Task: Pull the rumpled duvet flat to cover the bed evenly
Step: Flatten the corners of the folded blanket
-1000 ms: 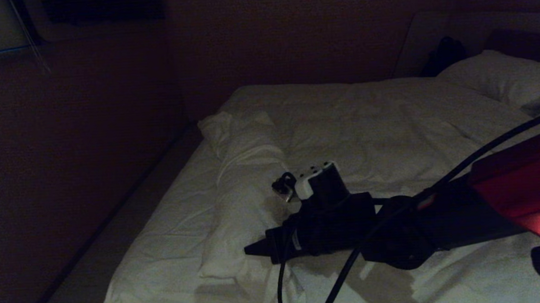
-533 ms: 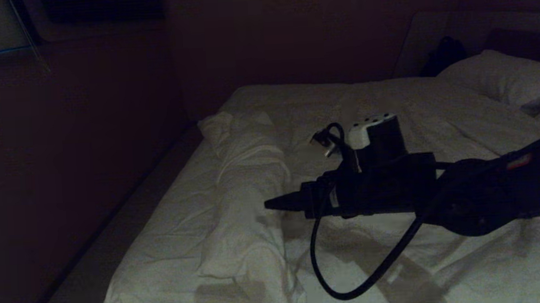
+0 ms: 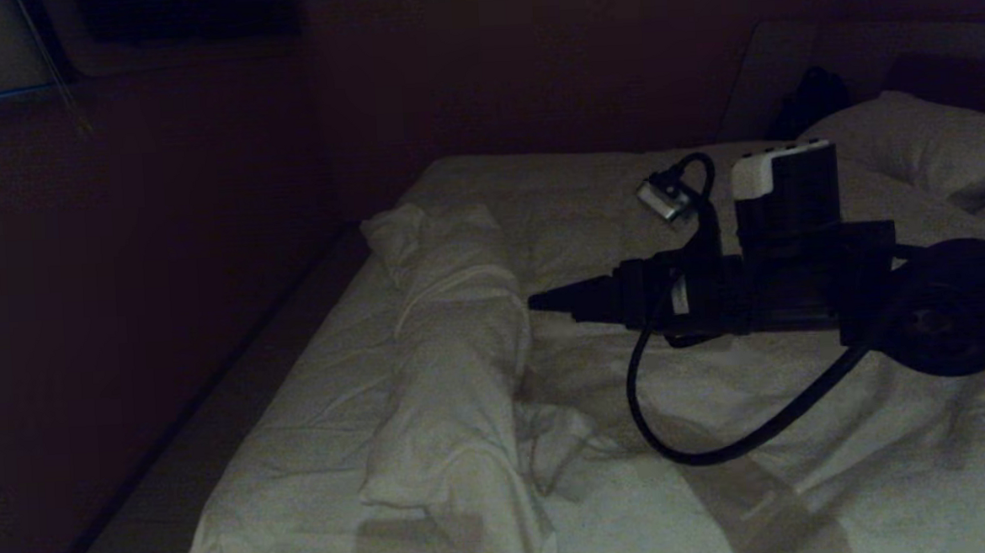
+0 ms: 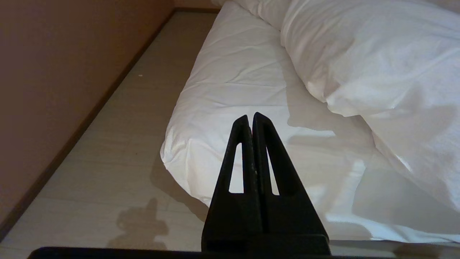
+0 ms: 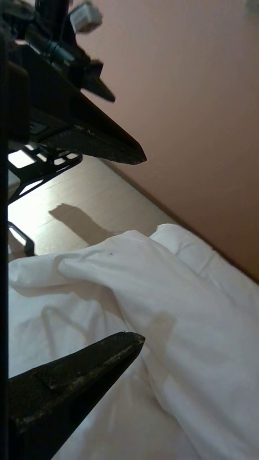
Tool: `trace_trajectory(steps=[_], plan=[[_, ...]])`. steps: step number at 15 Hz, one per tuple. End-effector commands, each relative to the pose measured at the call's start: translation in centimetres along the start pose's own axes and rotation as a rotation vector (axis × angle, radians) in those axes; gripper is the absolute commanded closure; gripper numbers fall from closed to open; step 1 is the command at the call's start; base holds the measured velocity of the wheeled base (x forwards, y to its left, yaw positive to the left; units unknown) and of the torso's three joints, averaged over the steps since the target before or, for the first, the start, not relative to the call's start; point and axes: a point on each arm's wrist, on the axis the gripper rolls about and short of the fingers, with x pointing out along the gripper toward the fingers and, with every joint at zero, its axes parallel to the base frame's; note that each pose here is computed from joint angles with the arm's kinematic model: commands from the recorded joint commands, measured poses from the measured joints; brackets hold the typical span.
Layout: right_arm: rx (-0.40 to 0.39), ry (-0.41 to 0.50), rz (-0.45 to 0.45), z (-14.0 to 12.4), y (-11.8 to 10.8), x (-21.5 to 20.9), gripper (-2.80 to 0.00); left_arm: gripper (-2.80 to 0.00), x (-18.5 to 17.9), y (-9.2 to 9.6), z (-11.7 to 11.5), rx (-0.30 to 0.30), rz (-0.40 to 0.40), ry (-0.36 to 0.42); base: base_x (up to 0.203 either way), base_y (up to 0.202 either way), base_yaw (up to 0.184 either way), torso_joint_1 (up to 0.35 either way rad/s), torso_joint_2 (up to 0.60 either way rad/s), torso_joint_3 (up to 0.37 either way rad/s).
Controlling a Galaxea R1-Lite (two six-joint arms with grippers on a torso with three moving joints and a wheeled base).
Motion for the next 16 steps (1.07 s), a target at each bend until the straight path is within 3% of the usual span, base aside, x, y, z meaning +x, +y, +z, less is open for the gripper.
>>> trace_trajectory(steps=[1, 7, 8, 16], plan=[[-0.010, -0.024, 0.021, 0.8, 0.2, -1.2, -2.80, 0.00, 0.0, 0.0, 0.0, -0.001, 0.001, 0.000, 0.000, 0.000, 0.000, 0.000, 0.00, 0.000], [-0.078, -0.199, -0.018, 3.7, 1.6, -7.6, -2.80, 0.00, 0.0, 0.0, 0.0, -0.001, 0.001, 0.000, 0.000, 0.000, 0.000, 0.000, 0.00, 0.000], [-0.094, -0.237, -0.029, 4.2, 2.1, -9.1, 0.00, 0.00, 0.0, 0.0, 0.0, -0.001, 0.001, -0.002, 0.000, 0.000, 0.000, 0.000, 0.00, 0.000], [-0.248, -0.459, -0.029, 4.2, 8.7, -18.1, 0.00, 0.00, 0.0, 0.0, 0.0, -0.001, 0.001, 0.000, 0.000, 0.000, 0.000, 0.000, 0.00, 0.000]])
